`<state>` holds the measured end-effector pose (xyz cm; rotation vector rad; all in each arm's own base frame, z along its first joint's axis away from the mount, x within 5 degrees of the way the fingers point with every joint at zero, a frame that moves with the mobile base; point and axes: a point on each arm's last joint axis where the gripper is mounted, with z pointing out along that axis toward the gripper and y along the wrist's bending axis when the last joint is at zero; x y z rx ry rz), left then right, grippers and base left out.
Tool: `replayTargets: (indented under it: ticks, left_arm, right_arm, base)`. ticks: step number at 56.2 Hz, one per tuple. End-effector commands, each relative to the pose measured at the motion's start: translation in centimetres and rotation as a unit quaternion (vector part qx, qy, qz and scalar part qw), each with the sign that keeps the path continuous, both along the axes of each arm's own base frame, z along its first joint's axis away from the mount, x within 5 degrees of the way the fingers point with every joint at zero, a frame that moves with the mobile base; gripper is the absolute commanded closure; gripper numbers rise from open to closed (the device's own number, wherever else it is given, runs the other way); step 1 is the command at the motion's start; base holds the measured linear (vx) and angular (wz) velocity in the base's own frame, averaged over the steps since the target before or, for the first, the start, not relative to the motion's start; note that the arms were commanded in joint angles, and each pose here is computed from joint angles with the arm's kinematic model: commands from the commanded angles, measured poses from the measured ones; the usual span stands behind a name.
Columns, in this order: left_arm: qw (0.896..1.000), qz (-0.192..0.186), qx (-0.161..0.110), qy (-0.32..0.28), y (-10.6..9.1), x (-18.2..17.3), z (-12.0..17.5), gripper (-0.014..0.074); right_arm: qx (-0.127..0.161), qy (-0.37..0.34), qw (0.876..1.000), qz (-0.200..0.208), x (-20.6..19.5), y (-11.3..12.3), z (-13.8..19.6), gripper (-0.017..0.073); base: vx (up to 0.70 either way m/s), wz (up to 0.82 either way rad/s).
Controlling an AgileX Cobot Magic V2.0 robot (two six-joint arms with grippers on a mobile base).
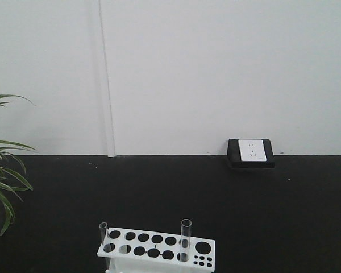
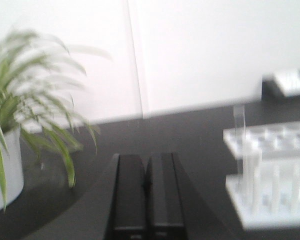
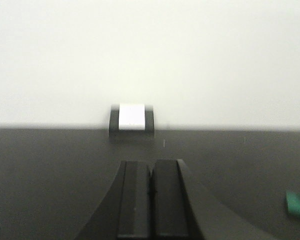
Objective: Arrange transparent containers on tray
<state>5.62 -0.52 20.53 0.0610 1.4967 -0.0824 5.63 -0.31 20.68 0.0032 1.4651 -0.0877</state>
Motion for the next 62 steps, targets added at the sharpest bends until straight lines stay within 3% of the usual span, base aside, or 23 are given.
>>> replayTargets:
  ticks: [1,6,12,17,20,30,38,48,62]
  left_arm:
    - [0.993,0.001,-0.070,-0.099,0.3,-0.6,2.6,0.0594]
    - [0.991,-0.007,-0.079,-0.107,0.2,-1.3,5.4,0.0594]
    - [0.990,-0.003,-0.031,-0.141,0.2,-2.5,10.1,0.0594]
    - [0.986,0.003,-0.009,-0.167,0.2,-2.5,14.2,0.0594]
    - [0.985,0.006,0.004,-0.170,0.2,-1.8,16.5,0.0594]
    - [0.991,0.006,0.007,-0.131,-0.3,3.8,21.2,0.0594]
    - [0.996,0.005,0.009,-0.091,-0.7,8.5,21.7,0.0594]
    - [0.999,0.004,0.007,-0.031,-1.1,12.4,19.9,0.0592]
    - [1.000,0.004,0.008,-0.014,-1.2,14.0,18.9,0.0547]
  right_arm:
    - [-0.020,-0.141,0.990,0.007,-0.7,0.2,2.4,0.0571]
    - [-0.009,-0.202,0.979,0.014,-1.3,0.3,4.2,0.0571]
    - [-0.004,-0.228,0.974,0.014,-2.2,0.3,8.0,0.0571]
    - [-0.003,-0.217,0.976,0.009,-2.5,0.3,11.6,0.0571]
    - [-0.003,-0.208,0.978,0.007,-2.1,0.2,14.4,0.0571]
    - [0.000,-0.172,0.985,0.004,1.4,-0.1,20.3,0.0571]
    - [0.002,-0.141,0.990,0.004,5.2,-0.3,22.1,0.0571]
    - [0.007,-0.082,0.997,0.004,9.2,-0.6,21.0,0.0571]
    - [0.010,-0.038,0.999,0.003,11.6,-0.7,19.6,0.0537]
  base:
    - [0.00,0.00]
    - [0.00,0.00]
    - [0.00,0.00]
    - [0.00,0.00]
    - [0.00,0.00]
    - [0.00,0.00]
    - [0.00,0.00]
    - [0.00,0.00]
    - [0.00,0.00]
